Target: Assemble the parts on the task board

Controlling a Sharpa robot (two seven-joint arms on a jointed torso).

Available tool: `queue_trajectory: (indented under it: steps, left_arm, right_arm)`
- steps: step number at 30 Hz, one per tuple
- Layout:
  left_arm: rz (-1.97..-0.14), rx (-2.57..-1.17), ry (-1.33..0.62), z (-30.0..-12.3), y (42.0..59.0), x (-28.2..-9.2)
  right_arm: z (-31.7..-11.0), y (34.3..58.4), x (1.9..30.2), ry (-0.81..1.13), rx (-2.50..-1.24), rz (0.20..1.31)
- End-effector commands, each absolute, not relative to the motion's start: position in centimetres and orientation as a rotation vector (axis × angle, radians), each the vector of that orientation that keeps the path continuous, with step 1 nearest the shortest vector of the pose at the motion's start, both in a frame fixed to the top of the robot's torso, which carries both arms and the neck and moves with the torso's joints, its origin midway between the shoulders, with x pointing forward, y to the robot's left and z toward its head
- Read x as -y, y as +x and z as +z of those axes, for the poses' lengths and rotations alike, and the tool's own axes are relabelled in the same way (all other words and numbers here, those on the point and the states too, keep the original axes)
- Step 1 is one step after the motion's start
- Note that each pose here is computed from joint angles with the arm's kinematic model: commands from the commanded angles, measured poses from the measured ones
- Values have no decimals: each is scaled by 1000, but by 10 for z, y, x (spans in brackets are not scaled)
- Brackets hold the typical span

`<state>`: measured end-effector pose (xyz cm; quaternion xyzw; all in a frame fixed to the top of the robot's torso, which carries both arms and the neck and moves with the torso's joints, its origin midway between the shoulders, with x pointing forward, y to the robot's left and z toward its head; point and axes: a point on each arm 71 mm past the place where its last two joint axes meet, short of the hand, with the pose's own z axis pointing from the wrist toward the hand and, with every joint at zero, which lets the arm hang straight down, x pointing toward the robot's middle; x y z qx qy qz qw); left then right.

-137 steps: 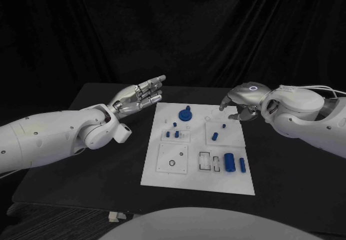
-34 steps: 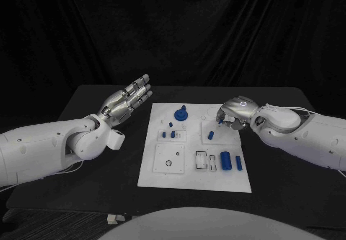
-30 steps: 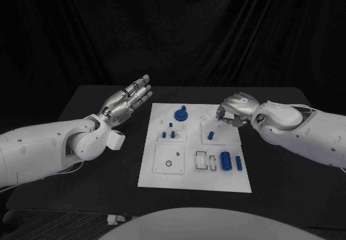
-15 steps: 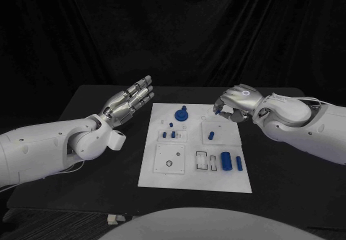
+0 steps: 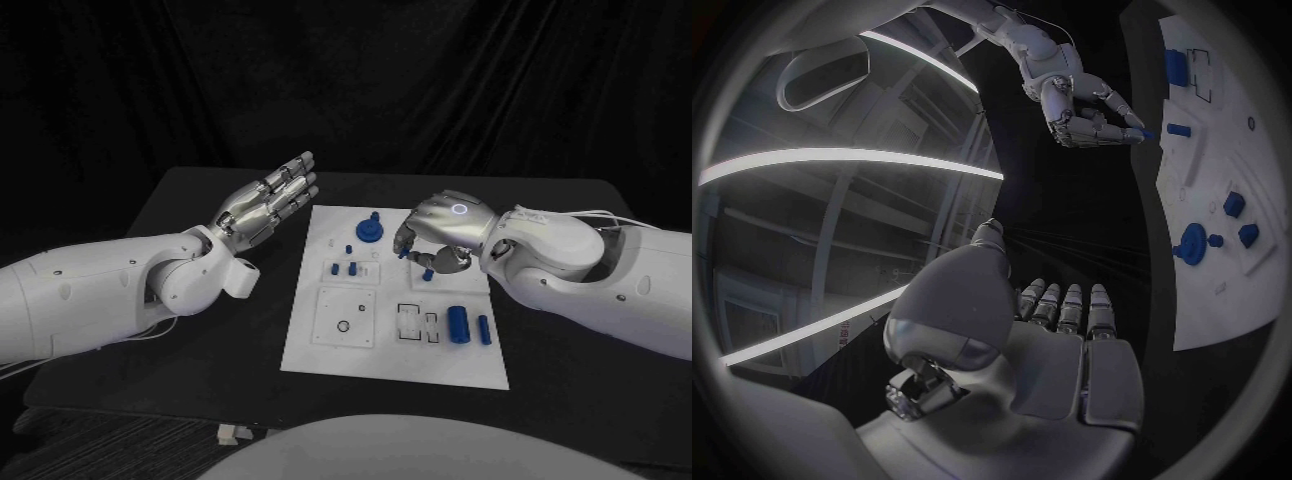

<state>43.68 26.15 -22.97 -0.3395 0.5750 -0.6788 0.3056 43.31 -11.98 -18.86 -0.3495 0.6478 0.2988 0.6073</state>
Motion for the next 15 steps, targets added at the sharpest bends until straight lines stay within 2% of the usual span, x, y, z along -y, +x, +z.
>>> queue_trajectory:
  steps: [1, 15]
  left_arm:
    - [-1814, -1516, -902, -229, 436, -260]
    - [-1812, -1518, -903, -230, 436, -260]
  right_arm:
    - [-196, 429, 112, -842, -1538, 652]
    - [-223, 414, 75, -918, -1562, 699]
